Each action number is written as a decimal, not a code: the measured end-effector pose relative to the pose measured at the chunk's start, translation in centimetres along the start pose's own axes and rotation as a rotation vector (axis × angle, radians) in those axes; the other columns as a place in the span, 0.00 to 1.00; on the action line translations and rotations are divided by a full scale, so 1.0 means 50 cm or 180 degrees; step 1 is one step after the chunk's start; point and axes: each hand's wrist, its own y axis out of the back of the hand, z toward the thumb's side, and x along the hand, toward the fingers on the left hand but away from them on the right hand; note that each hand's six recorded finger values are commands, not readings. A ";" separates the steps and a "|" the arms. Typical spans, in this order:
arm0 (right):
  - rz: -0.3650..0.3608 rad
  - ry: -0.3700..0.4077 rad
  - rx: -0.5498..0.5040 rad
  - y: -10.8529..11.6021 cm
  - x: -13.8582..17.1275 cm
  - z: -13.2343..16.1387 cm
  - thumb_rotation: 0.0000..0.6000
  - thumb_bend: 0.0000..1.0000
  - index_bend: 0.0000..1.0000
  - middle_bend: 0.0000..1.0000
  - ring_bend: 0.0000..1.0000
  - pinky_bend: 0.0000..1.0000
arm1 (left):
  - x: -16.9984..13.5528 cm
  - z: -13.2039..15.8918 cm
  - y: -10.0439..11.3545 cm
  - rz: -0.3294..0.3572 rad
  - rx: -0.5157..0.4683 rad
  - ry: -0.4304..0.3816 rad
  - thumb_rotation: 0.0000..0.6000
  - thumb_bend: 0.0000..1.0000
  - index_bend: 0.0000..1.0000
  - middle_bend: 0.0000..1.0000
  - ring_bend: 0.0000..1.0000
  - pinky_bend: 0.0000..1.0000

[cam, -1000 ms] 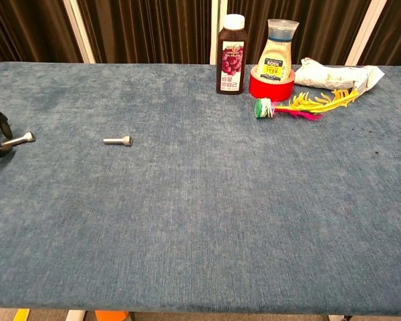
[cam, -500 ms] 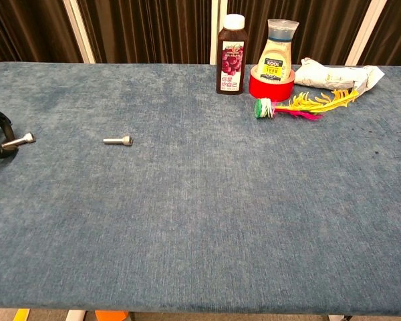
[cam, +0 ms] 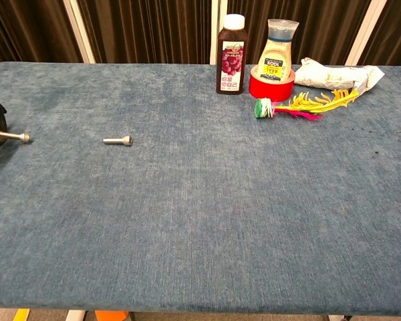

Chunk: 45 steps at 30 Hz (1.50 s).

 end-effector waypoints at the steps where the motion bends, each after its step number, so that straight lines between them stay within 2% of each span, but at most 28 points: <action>1: 0.0002 -0.0001 -0.0001 0.000 0.000 -0.001 1.00 0.26 0.03 0.10 0.00 0.00 | 0.000 0.001 0.004 0.0000 0.0067 -0.0032 0.97 0.47 0.53 0.20 0.05 0.00; 11: 0.0003 -0.0031 -0.0011 -0.002 0.006 -0.007 1.00 0.26 0.03 0.10 0.00 0.00 | 0.004 0.054 0.022 -0.0037 0.0894 -0.0450 1.00 0.47 0.53 0.20 0.05 0.00; 17: 0.0007 -0.0057 -0.0019 -0.003 0.008 -0.012 1.00 0.25 0.03 0.10 0.00 0.00 | 0.008 0.081 0.030 0.0013 0.1361 -0.0600 1.00 0.48 0.53 0.20 0.05 0.00; 23: 0.0029 -0.0073 -0.0026 -0.007 0.009 -0.015 1.00 0.26 0.03 0.10 0.00 0.00 | 0.004 0.099 0.033 0.0084 0.1701 -0.0697 1.00 0.48 0.51 0.20 0.05 0.00; 32: 0.0041 -0.0085 -0.0030 -0.009 0.008 -0.017 1.00 0.26 0.03 0.10 0.00 0.00 | 0.000 0.120 0.025 0.0113 0.2019 -0.0811 1.00 0.48 0.46 0.19 0.05 0.00; 45: 0.0044 -0.0084 -0.0037 -0.009 0.008 -0.018 1.00 0.26 0.03 0.10 0.00 0.00 | -0.011 0.123 0.030 0.0070 0.2022 -0.0776 1.00 0.48 0.43 0.19 0.05 0.00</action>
